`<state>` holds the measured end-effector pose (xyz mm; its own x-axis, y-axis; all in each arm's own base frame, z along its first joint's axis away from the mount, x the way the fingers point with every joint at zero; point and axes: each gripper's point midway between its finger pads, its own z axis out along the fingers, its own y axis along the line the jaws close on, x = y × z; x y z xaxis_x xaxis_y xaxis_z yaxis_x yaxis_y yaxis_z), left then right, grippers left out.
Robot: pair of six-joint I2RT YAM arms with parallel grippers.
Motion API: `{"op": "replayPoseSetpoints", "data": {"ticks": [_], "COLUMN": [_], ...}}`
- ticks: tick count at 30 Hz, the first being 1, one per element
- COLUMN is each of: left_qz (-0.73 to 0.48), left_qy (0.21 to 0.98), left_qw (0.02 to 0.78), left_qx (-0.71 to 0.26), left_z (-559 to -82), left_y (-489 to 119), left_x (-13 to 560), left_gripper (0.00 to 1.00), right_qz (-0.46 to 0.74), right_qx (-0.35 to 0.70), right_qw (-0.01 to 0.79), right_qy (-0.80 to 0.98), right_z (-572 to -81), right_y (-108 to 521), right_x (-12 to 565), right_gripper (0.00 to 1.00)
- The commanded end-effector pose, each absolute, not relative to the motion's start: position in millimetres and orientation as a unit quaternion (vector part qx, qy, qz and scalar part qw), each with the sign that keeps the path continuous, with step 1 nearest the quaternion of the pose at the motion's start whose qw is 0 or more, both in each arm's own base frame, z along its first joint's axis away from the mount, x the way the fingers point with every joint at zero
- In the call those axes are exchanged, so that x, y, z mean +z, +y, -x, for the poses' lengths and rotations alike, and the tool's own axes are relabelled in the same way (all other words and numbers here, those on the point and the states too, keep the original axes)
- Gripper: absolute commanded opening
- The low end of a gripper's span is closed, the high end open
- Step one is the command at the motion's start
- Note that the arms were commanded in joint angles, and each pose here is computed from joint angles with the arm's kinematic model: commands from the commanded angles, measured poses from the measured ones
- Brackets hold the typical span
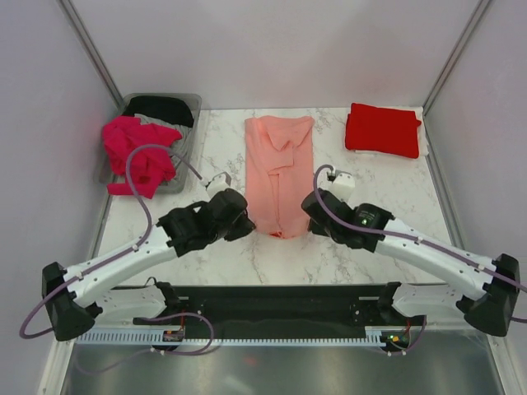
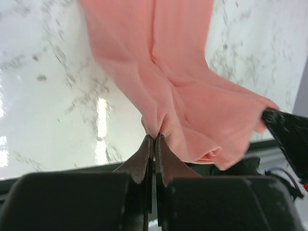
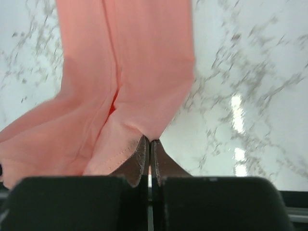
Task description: Fold and stack the t-shirts
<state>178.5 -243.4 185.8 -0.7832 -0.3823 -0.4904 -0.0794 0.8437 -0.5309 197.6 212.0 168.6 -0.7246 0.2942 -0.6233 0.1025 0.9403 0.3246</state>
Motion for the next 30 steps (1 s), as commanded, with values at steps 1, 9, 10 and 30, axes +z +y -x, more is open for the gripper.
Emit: {"op": "replayPoseSetpoints", "data": {"ticks": [1, 9, 10, 30], "left_qz": [0.105, 0.107, 0.104, 0.088], "left_qy": [0.915, 0.911, 0.916, 0.943], "left_qw": [0.340, 0.357, 0.350, 0.292], "left_qx": [-0.191, -0.176, -0.169, -0.134], "left_z": [-216.2, -307.3, -315.7, -440.2], "left_y": [-222.8, -209.3, -211.0, -219.3], "left_x": [188.3, 198.2, 190.1, 119.9], "left_gripper": [0.02, 0.02, 0.02, 0.02], "right_qz": [-0.076, -0.080, -0.076, -0.077], "right_qx": [0.062, -0.001, 0.003, -0.004], "right_qw": [0.404, 0.421, 0.422, 0.361], "right_qy": [0.909, 0.903, 0.903, 0.929], "right_z": [-238.5, -328.9, -337.4, -455.2], "right_y": [192.8, 179.2, 181.9, 173.1], "right_x": [192.2, 202.2, 202.0, 120.2], "right_gripper": [0.00, 0.00, 0.00, 0.00]}}
